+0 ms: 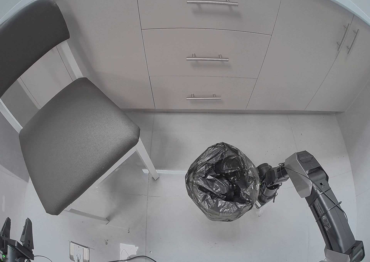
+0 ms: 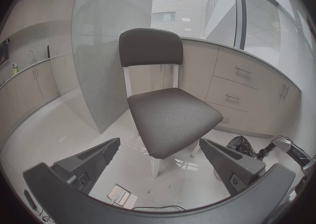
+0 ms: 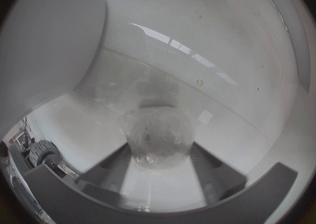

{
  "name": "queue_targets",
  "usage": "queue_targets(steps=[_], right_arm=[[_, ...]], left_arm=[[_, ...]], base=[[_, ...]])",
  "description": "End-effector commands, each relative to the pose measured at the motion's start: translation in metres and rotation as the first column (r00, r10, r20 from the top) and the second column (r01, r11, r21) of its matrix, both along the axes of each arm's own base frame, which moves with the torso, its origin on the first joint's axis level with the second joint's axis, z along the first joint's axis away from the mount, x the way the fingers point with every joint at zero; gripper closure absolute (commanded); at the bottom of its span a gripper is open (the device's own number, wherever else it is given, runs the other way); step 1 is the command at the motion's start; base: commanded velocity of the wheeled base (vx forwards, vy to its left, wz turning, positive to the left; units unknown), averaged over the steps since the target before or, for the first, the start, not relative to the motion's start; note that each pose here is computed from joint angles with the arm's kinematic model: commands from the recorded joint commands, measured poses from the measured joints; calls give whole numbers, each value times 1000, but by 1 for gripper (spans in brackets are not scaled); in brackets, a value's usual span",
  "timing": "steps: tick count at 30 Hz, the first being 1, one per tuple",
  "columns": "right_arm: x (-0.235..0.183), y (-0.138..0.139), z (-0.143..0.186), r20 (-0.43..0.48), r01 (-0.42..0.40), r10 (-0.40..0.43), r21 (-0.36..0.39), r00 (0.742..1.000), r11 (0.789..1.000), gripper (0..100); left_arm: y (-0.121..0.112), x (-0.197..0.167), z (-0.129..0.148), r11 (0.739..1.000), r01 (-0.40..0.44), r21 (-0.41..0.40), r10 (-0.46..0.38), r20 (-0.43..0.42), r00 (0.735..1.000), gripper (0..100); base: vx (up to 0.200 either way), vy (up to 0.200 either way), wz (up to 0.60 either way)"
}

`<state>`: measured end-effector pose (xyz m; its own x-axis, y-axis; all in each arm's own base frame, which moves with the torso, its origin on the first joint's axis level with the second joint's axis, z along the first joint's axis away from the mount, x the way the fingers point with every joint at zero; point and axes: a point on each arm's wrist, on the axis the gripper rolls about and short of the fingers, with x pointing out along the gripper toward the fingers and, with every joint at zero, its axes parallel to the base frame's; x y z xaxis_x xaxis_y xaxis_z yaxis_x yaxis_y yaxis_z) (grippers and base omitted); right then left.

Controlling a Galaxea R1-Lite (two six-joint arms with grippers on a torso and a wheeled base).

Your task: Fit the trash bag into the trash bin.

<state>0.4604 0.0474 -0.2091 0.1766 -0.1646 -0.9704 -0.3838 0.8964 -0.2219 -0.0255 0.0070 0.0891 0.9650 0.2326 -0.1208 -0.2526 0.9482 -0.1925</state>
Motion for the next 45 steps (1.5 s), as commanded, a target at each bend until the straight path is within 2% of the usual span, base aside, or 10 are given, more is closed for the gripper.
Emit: queue_targets(steps=[1, 11, 16, 20, 23, 27, 28, 33, 40, 45], right_arm=[[0, 0, -1, -1, -1, 1, 0, 1000, 1000, 100], [1, 0, 0, 15, 11, -12, 2, 1000, 1000, 100], [0, -1, -1, 22, 134, -135, 28, 991, 991, 100], [1, -9, 7, 9, 167, -167, 20, 986, 986, 100], [15, -13, 67, 45, 178, -180, 37, 983, 983, 100], [21, -12, 106, 93, 176, -180, 50, 979, 983, 100], [26, -8, 141, 148, 172, -180, 66, 972, 983, 100], [22, 4, 215, 230, 183, -204, 108, 952, 977, 100], [-10, 32, 329, 332, 42, -81, 124, 940, 991, 100], [-46, 66, 378, 347, -65, 20, 118, 938, 991, 100]], left_arm=[[0, 0, 0, 1000, -2, -1, 2, -4, 1000, 0], [0, 0, 0, 1000, -5, 1, 5, -2, 1000, 0], [0, 0, -1, 1000, -13, 25, 13, 2, 1000, 0], [0, 0, -2, 999, -14, 37, 14, 0, 1000, 0], [0, 0, -3, 999, -17, 38, 17, 3, 1000, 0], [0, -1, -3, 998, -23, 54, 23, 10, 1000, 0], [0, -2, -4, 996, -29, 80, 28, 22, 999, 0], [-1, -3, -4, 996, -21, 91, 19, 28, 999, 0], [-1, -3, -7, 984, -20, 176, 12, 47, 999, 0], [-1, -3, -6, 985, -22, 169, 13, 53, 998, 0]], base=[[0, 0, 0], [0, 0, 0], [0, 0, 0], [0, 0, 0], [0, 0, 0], [0, 0, 0], [0, 0, 0], [0, 0, 0], [0, 0, 0], [0, 0, 0]])
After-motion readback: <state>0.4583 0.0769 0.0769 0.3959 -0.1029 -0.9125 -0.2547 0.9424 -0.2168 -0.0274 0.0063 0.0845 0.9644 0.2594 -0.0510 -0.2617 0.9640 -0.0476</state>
